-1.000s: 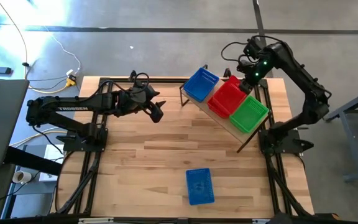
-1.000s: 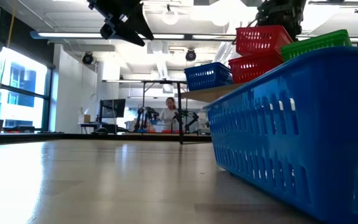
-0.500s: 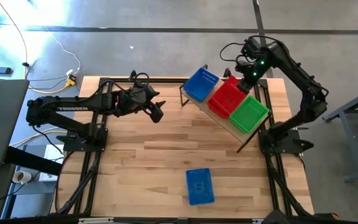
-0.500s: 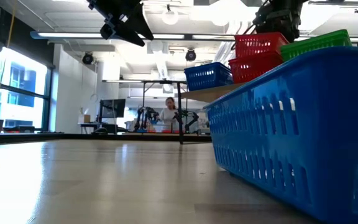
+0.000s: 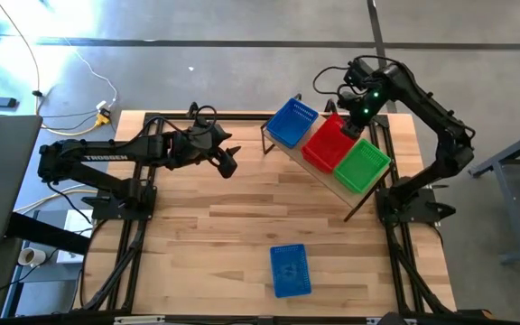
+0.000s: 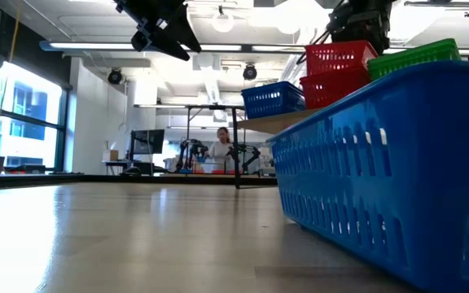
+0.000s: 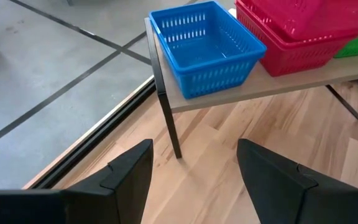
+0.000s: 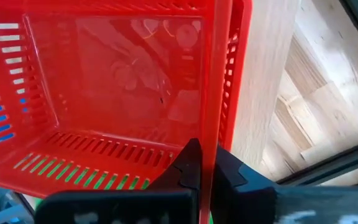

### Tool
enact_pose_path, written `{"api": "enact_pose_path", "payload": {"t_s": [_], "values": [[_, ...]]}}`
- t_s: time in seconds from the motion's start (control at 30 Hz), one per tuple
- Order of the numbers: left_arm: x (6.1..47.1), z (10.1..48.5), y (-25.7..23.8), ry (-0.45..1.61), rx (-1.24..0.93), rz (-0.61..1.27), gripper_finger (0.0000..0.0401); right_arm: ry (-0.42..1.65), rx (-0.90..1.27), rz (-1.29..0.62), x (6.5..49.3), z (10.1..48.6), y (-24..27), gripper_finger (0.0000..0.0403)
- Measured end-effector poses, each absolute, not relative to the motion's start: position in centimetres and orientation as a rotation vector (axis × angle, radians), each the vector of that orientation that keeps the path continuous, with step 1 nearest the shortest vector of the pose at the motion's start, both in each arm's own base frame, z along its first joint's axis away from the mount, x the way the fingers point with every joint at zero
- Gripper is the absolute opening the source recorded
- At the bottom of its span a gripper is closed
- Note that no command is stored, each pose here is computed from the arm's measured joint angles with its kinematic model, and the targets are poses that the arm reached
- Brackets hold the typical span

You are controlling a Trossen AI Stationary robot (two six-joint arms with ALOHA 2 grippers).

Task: Stack baskets on shelf by color
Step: Stack the red basket on the stacked red basket on the shelf, then stack the blue basket on the stacked blue basket on the shelf

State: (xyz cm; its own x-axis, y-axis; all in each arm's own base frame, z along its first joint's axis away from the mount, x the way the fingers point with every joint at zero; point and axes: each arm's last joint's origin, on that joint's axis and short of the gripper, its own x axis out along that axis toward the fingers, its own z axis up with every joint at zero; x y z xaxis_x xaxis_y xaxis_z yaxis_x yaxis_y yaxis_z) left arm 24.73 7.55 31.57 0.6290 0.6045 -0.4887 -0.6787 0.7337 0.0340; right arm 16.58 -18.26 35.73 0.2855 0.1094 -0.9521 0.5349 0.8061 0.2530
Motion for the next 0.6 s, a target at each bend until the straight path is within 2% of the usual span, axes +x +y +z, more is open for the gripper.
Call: {"api": "enact_pose_path", "payload": {"t_s": [0.17,0.43,0.6], "values": [[24.7,31.6,7.5,0.5,-0.159,0.739,0.0223,1.278,0.59,-0.302,16.9,35.7,-18.0,0.0019],[24.7,31.6,7.5,0.5,-0.158,0.739,0.0223,1.306,0.572,-0.344,17.0,35.7,-17.8,0.0085],[24.7,31.6,7.5,0.5,-0.158,0.739,0.0223,1.268,0.58,-0.382,16.9,36.7,-18.0,0.0103]]}}
